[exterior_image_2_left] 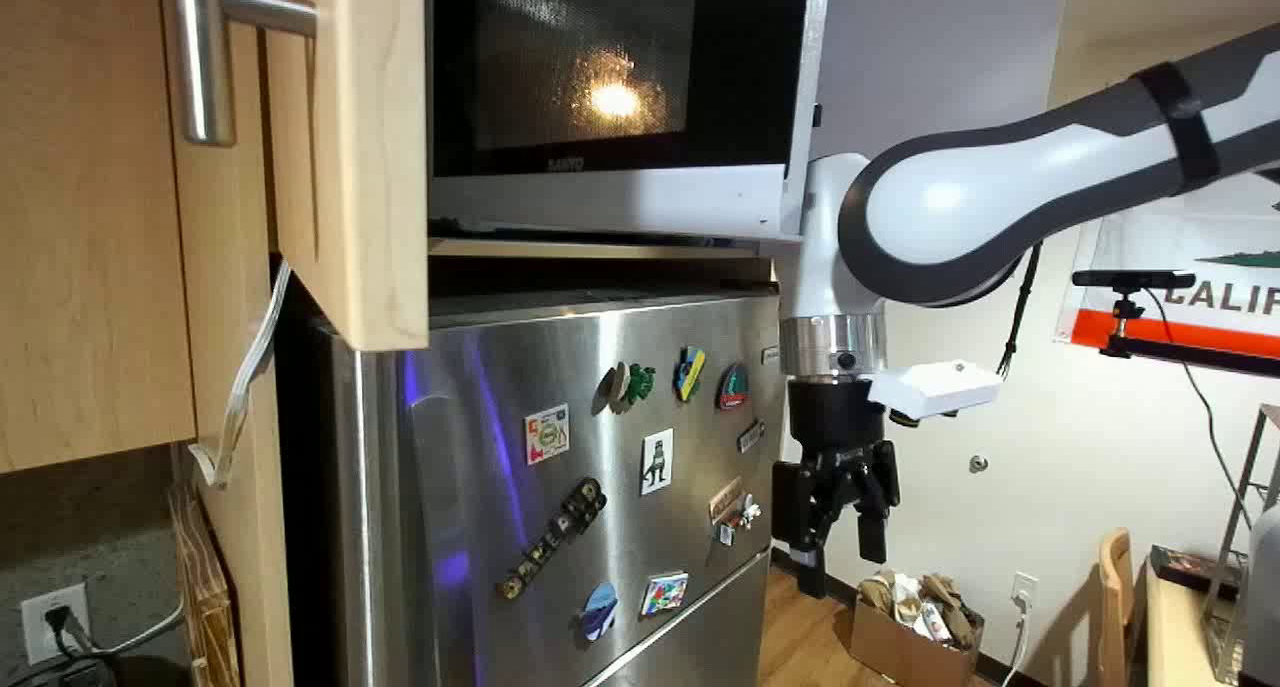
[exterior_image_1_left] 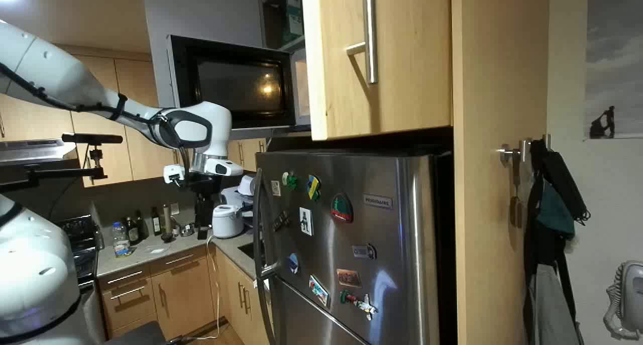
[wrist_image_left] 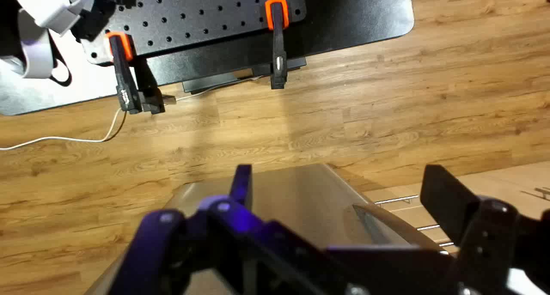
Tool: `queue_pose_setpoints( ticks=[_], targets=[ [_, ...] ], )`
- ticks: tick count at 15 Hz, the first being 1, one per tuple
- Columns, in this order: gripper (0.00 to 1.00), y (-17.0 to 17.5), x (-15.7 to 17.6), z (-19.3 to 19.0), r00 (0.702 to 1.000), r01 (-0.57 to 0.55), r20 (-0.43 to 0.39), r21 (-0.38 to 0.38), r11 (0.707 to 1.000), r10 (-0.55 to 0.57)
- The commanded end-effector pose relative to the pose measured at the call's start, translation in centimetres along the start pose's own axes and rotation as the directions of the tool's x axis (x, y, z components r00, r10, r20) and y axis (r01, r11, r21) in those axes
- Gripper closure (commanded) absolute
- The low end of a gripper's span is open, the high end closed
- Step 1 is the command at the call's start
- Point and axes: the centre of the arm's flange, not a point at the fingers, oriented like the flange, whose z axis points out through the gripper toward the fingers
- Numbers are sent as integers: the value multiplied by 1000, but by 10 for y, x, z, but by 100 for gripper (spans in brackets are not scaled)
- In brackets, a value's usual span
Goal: Remove the bowl in the microwave
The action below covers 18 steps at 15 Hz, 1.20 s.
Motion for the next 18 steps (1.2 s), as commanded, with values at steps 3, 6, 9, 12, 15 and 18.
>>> queue_pose_setpoints(
  ticks=[3, 6, 9, 12, 15, 18],
  targets=[
    [0, 0, 0, 0, 1000, 0, 0, 0, 1000, 0],
    [0, 0, 0, 0, 1000, 0, 0, 0, 1000, 0],
    [0, -12, 3, -4, 1000, 0, 9, 198, 980, -2],
    [0, -23, 8, -13, 998, -38, -28, 368, 929, 51],
    [0, -24, 10, -30, 990, -78, -63, 514, 854, 128],
    [0, -9, 7, -51, 972, -105, -99, 628, 771, 213]
  ],
)
